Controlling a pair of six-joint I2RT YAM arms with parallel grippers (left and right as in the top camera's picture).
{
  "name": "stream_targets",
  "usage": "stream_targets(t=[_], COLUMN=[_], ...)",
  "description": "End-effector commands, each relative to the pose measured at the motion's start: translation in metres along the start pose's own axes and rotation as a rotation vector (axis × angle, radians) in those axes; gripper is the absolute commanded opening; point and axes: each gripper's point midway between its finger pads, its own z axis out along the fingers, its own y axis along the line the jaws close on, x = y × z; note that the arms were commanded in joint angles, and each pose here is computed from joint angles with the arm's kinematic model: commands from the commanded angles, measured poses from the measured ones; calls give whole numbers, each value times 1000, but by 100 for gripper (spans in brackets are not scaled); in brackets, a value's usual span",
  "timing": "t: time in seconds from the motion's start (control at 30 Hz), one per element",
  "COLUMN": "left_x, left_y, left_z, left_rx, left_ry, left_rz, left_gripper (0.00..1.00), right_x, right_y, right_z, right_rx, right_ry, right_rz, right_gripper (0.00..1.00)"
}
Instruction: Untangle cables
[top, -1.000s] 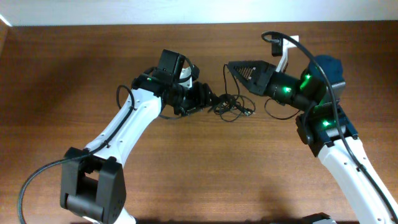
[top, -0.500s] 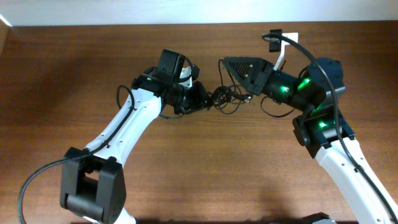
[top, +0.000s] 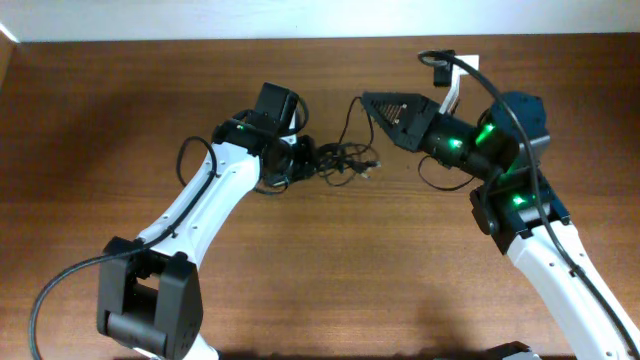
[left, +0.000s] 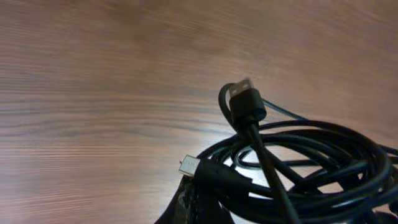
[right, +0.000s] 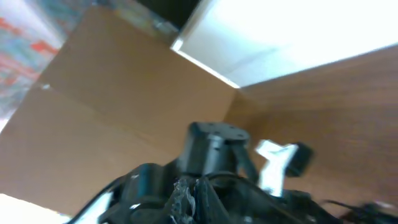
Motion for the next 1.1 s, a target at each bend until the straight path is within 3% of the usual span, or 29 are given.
stream_targets(t=[0.0,0.2,0.47,0.57,0.8,0.87,1.0,1.07], left_x=[-20,-24,-22,-23,-15,-13,-12,-11], left_y=[39,62,65,63,32,26,22,21], left_z=[-7,-15,-14,-13,-3,-2,-1,-1], left_rx=[-233,-367,-378,-369,-186,-154,-133,-127], left_ry=[-119,-159,-159,-162,-93,-79,-71,-67], left_rz=[4,5,5,5,3,4,4,4], left_gripper=[0,0,0,2,27,30,47,62], right_x=[-13,-20,-22,-18,12,23,40,40], right_y=[-19,-100,-183,-195,-187,-174,-122,-85], right_z=[-2,-35,-118,-133,-89,-65,-16,-2], right_rx=[124,495,915,976,789,659,287,91], right_ry=[-82,-175,-233,-230,-41,48,228,280], right_rz=[-19,86,167,201,272,292,224,140], right_gripper=[4,4,4,4,4,4,4,4])
